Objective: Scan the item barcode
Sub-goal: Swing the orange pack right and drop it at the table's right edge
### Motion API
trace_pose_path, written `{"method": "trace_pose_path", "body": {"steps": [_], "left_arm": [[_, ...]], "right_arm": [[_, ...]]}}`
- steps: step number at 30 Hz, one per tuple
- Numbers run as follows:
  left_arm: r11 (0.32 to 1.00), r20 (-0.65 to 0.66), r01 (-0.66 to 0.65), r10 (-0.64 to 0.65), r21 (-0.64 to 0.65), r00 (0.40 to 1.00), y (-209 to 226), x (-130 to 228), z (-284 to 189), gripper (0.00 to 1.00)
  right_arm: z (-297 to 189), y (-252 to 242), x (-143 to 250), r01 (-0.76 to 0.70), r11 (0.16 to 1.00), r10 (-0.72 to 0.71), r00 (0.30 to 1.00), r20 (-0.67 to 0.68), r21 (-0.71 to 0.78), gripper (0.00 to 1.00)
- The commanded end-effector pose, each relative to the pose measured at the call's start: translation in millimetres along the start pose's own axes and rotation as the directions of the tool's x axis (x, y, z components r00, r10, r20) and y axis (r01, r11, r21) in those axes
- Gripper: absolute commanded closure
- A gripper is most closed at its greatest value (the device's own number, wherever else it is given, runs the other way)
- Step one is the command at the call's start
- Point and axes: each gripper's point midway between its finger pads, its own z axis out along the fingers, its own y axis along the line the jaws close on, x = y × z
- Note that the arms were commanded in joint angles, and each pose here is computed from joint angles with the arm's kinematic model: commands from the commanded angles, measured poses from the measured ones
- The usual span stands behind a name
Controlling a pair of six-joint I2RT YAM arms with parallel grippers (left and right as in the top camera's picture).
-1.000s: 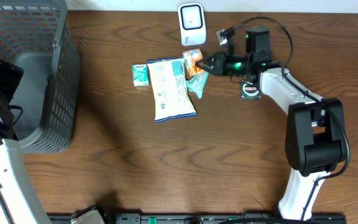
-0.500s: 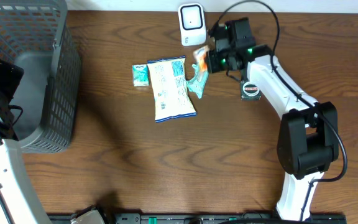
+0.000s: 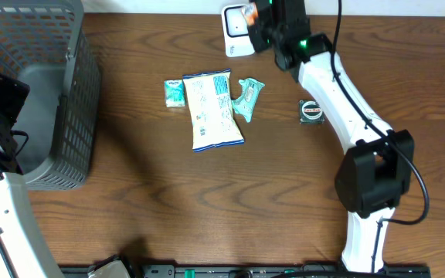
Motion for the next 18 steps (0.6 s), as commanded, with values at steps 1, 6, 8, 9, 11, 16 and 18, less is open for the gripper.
{"method": "trace_pose_path", "body": {"steps": [1,6,8,9,11,16,18], "left_arm": [[1.000,0.005,0.010,-0.010,-0.010,1.000,2,-2,1,0.02],[1.000,0.005,0.010,-0.010,-0.010,1.000,2,-2,1,0.02],[1.000,0.005,0.010,-0.010,-0.010,1.000,2,-2,1,0.02],[1.000,0.005,0.010,-0.010,-0.010,1.000,2,-2,1,0.02],[1.000,0.005,0.010,-0.010,-0.010,1.000,2,-2,1,0.02],[1.000,0.005,0.010,-0.010,-0.010,1.000,2,-2,1,0.02],[1.000,0.005,0.010,-0.010,-0.010,1.000,2,-2,1,0.02]], "right_arm": [[30,-8,3,0.067,0.996,-0.065,0.997,-0.029,0.053,0.99],[53,-21,-2,0.220,0.962,-0.216,0.975,-0.041,0.159,0.99],[68,-19,6,0.347,0.921,-0.340,0.938,-0.067,0.179,0.99],[72,-17,9,0.398,0.899,-0.390,0.917,-0.079,0.182,0.99],[81,-12,15,0.527,0.827,-0.513,0.850,-0.122,0.194,0.99],[86,-6,5,0.620,0.729,-0.604,0.782,-0.152,0.290,0.99],[86,7,3,0.658,0.702,-0.644,0.750,-0.150,0.274,0.99]]}}
